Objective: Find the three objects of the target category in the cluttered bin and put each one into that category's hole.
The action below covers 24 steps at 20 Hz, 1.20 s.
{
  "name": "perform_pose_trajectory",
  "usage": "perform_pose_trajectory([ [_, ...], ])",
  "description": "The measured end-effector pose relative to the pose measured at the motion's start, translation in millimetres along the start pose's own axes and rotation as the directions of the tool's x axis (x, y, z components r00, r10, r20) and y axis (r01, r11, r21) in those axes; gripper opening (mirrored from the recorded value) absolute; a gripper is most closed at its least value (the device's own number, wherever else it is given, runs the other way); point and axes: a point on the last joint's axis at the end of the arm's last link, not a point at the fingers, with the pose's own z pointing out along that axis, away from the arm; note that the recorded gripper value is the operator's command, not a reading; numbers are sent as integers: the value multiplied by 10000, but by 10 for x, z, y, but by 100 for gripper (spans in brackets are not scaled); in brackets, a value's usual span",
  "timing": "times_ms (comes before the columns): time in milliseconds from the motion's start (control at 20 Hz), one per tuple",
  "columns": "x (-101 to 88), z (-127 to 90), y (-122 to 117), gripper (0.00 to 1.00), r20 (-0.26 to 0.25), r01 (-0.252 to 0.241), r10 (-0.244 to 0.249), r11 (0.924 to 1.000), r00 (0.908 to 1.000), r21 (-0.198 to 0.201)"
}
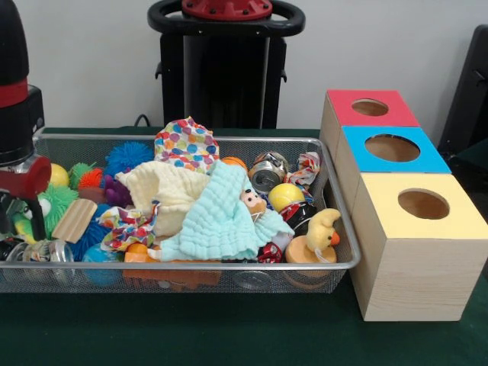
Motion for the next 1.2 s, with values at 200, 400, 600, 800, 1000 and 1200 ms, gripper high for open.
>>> perform_pose_trajectory([
  [200,-16,10,38,100,28,9,-9,10000,10000,-99],
  [400,-7,42,59,100,1,4,-4,9999,10000,-172],
  [600,5,58,41,100,-21,-36,36,9998,10000,-195],
  [800,18,65,-8,100,-29,-110,110,9997,9999,-202],
  [1000,32,77,-43,100,-47,-167,166,9996,9999,-208],
  [1200,46,93,-60,100,-73,-204,203,9995,9998,-222],
])
